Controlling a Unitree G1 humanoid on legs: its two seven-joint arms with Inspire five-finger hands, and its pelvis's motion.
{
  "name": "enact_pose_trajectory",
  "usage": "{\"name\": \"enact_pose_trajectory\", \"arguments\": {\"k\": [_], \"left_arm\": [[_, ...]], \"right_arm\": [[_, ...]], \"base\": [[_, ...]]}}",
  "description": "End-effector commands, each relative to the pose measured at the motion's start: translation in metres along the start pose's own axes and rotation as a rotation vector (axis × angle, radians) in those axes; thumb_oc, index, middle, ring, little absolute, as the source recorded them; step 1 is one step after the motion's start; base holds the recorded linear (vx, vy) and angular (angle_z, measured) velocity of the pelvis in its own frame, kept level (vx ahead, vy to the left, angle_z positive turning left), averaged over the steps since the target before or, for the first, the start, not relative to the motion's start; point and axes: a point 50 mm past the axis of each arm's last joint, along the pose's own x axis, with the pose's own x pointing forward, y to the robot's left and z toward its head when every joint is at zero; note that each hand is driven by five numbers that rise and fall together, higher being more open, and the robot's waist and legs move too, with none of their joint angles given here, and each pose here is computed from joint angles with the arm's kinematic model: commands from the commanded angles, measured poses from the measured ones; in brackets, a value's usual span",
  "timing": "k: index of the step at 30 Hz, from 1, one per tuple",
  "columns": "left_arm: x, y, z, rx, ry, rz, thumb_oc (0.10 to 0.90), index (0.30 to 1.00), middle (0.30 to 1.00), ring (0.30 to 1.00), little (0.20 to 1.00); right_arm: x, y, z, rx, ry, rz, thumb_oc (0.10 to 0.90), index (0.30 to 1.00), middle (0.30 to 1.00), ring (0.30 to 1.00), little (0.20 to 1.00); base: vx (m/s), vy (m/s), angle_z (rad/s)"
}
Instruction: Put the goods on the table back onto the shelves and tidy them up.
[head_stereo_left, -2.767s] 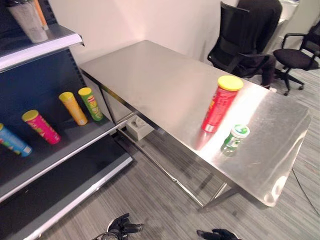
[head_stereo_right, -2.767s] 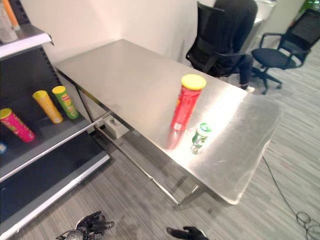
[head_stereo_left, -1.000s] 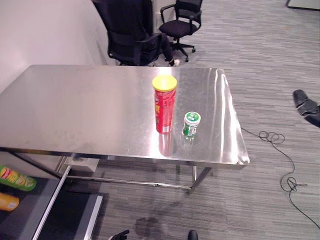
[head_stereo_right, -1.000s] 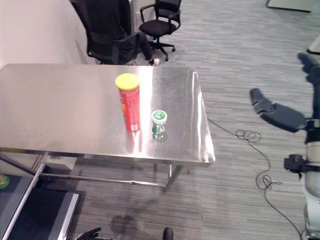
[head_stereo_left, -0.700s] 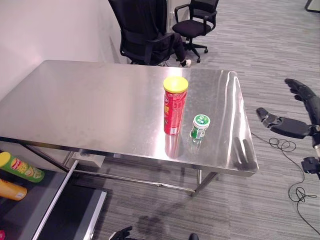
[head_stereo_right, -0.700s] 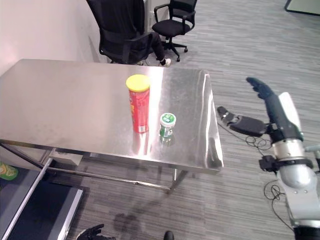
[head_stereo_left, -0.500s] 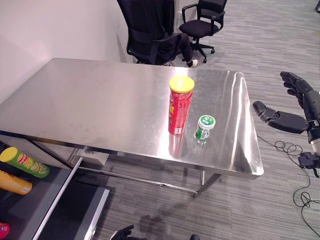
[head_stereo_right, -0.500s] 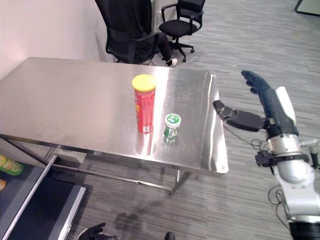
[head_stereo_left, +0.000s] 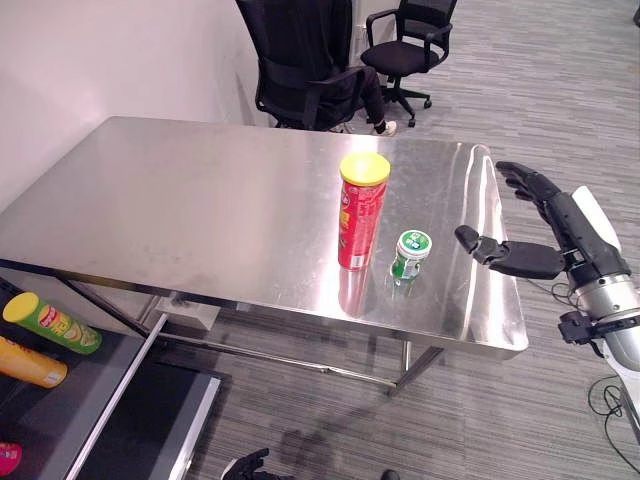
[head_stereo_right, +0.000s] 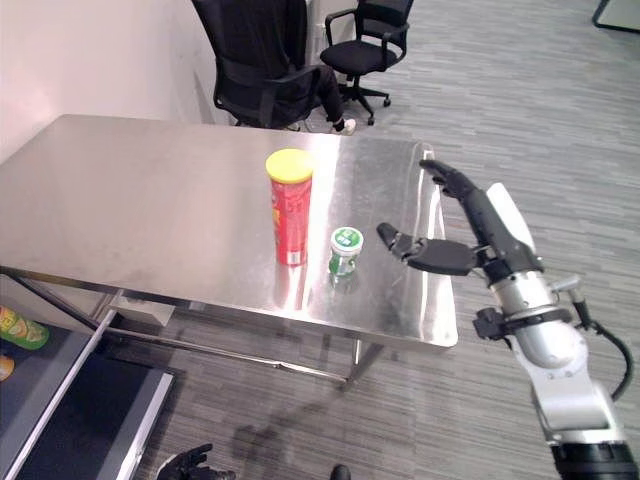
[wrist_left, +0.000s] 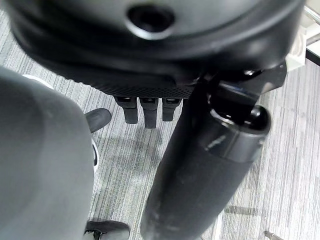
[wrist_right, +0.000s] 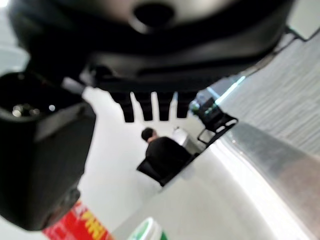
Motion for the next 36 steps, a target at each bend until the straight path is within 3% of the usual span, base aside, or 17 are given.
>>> {"name": "enact_pose_trajectory", "arguments": {"k": [1,36], "left_arm": [[0.001,0.008,0.003,0.038,-0.020,0.023,0.800,0.900,0.900,0.900,0.900],[-0.001,0.012,0.001,0.046,-0.037,0.046,0.800,0.900,0.900,0.900,0.900]], "right_arm": [[0.015,-0.024,0.057,-0.058,-0.310,-0.112,0.800,0.900,0.900,0.900,0.900],[0.010,0.017,0.028,-0.259,-0.179,0.147,0.800,0.900,0.900,0.900,0.900]], "base": [[-0.06,-0.012,0.10],[0.02,-0.004,0.03]]}}
